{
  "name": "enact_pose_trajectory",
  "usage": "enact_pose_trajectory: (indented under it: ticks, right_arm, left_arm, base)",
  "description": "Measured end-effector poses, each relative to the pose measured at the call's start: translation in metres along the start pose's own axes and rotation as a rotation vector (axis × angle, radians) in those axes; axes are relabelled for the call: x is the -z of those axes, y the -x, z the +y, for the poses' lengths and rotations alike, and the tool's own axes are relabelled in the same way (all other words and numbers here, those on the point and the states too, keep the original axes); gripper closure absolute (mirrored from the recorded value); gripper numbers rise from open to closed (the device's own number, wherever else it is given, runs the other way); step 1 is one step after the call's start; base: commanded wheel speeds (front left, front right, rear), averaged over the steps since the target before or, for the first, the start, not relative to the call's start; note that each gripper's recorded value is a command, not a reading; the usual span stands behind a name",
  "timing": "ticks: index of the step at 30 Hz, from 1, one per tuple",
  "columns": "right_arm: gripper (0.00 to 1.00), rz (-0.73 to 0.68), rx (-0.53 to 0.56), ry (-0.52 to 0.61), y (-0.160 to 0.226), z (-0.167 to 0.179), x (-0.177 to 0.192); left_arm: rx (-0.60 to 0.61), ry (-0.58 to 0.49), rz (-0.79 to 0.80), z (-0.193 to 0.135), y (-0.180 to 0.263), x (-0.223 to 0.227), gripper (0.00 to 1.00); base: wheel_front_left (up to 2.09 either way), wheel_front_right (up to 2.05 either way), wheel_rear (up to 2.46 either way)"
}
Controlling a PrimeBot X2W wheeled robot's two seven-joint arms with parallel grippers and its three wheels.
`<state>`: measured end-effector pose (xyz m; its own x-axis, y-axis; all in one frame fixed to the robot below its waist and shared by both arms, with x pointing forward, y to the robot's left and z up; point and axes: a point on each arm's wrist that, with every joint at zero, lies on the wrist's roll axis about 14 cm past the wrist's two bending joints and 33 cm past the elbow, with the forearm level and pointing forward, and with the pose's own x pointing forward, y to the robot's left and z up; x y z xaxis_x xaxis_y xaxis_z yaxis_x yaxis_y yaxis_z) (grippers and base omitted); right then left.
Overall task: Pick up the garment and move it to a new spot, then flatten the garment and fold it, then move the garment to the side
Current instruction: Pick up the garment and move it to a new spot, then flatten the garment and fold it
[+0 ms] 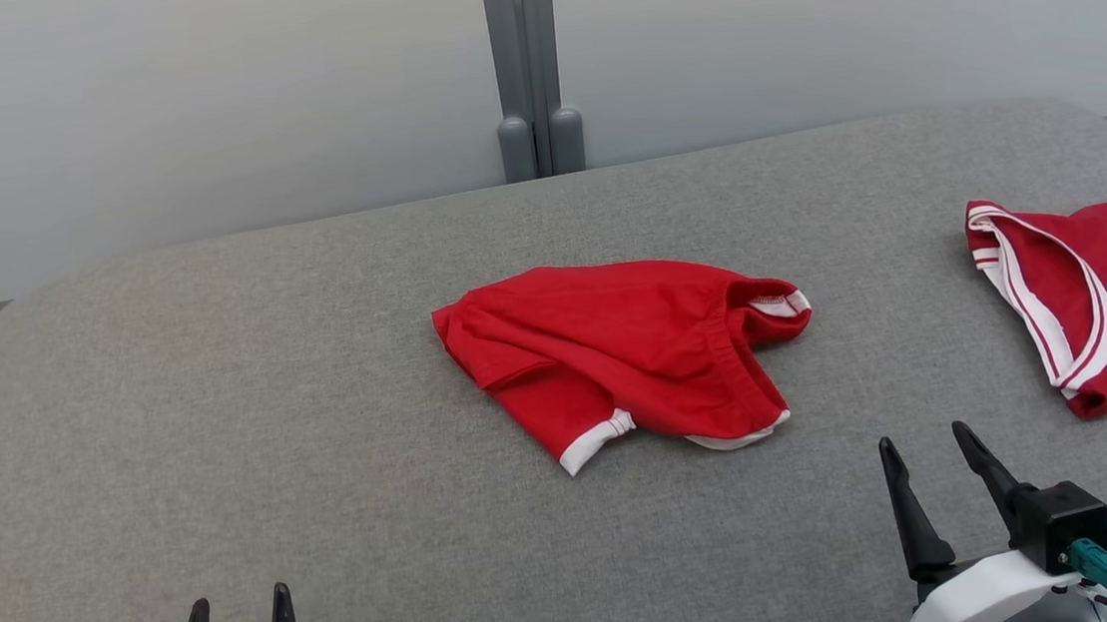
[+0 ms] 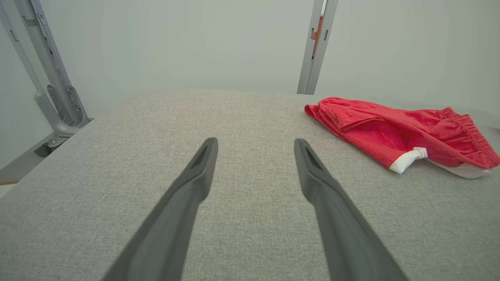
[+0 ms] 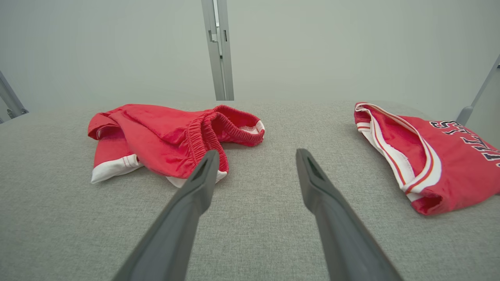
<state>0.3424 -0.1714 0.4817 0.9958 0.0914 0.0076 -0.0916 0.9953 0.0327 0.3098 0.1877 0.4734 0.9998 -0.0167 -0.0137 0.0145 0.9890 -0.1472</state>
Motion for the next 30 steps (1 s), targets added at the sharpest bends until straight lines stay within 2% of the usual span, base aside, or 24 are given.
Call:
enact_pose_trajectory:
  ticks: [20,25,30]
  right_arm:
    - [0.0,-0.01,0.008,0.001,-0.003,-0.003,-0.004]
    - [0.0,-0.026,0.042,0.005,-0.003,-0.014,-0.009]
    - [0.0,-0.03,0.086,0.006,0.002,-0.027,-0.011]
  left_arm:
    - [0.042,0.007,0.014,-0.012,-0.007,0.004,0.0]
    - [0.188,-0.011,-0.066,-0.058,-0.037,-0.021,0.0]
    - [0.45,-0.042,-0.122,-0.141,-0.06,-0.038,0.0]
  base:
    - [0.0,0.0,0.0]
    - [0.0,0.0,0.0]
    - [0.0,0.0,0.0]
